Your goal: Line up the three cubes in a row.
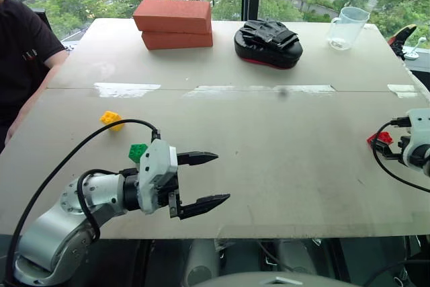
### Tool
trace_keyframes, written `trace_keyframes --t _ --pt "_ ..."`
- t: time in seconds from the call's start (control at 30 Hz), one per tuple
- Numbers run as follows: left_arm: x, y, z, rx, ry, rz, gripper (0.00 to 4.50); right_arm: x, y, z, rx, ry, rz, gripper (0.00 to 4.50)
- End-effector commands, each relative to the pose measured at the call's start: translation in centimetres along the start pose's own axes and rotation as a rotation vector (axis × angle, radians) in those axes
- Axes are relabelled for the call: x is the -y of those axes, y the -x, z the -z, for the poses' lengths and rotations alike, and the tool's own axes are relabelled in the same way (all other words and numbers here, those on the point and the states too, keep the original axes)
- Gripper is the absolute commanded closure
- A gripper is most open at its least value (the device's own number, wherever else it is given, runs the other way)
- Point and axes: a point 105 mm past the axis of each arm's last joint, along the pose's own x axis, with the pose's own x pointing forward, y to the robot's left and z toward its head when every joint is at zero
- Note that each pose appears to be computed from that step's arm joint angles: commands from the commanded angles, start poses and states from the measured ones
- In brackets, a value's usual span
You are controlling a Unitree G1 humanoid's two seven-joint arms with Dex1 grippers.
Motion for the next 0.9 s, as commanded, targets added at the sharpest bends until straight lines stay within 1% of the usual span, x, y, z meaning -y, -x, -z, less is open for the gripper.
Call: trace_keyframes --t 0.03,0.1,0.13,0.17,0.23,0.27,0.33,0.4,0.47,0.53,0.6,0.67,0.77,0.83,0.9 --pt "0.7 -0.1 -0.7 0.017 -0.018 0.019 0.00 0.0 -0.6 -0.7 0.015 -0.002 -0.002 0.54" --pt "1.0 -0.1 -0.7 0.017 -0.018 0.017 0.00 -0.3 -0.8 -0.9 0.020 0.004 -0.023 1.31" --pt "1.2 -0.1 -0.7 0.017 -0.018 0.013 0.00 -0.5 -0.8 -1.0 0.022 0.023 -0.031 1.95" --pt "1.3 -0.1 -0.7 0.017 -0.016 0.007 0.00 -0.6 -0.8 -1.1 0.023 0.033 -0.041 2.39" --pt "1.4 0.0 -0.6 0.016 -0.012 -0.005 0.00 -0.9 -0.6 -1.4 0.025 0.061 -0.063 3.16" --pt "1.4 0.1 -0.6 0.018 -0.008 -0.014 0.00 -1.2 -0.5 -1.7 0.035 0.096 -0.079 3.11" --pt "1.7 0.4 -0.3 0.020 -0.006 -0.033 0.00 -3.5 0.3 -3.7 0.132 0.202 -0.202 3.11" --pt "1.9 0.8 0.1 0.019 -0.013 -0.055 0.00 -8.3 2.0 -6.1 0.239 0.294 -0.462 3.11" --pt "1.9 1.1 0.4 0.016 -0.006 -0.069 0.00 -11.7 3.2 -6.9 0.274 0.391 -0.648 3.11" --pt "2.0 1.5 0.8 0.004 0.004 -0.075 0.00 -15.5 3.3 -7.9 0.298 0.503 -0.822 3.11" --pt "2.3 1.9 0.9 0.002 0.007 -0.081 0.00 -19.0 2.6 -8.3 0.304 0.678 -0.957 3.11" --pt "2.3 2.2 0.9 -0.003 0.006 -0.089 0.00 -21.0 1.5 -8.2 0.279 0.803 -1.019 3.11" --pt "2.4 2.6 1.0 -0.012 0.005 -0.104 0.00 -22.2 0.1 -7.8 0.239 0.918 -1.057 3.11" --pt "2.7 2.8 0.9 -0.013 0.009 -0.118 0.00 -22.8 -0.5 -7.7 0.210 0.935 -1.079 3.11" --pt "2.9 2.9 0.9 -0.017 0.009 -0.128 0.00 -23.5 -0.8 -7.8 0.216 0.962 -1.085 3.11"
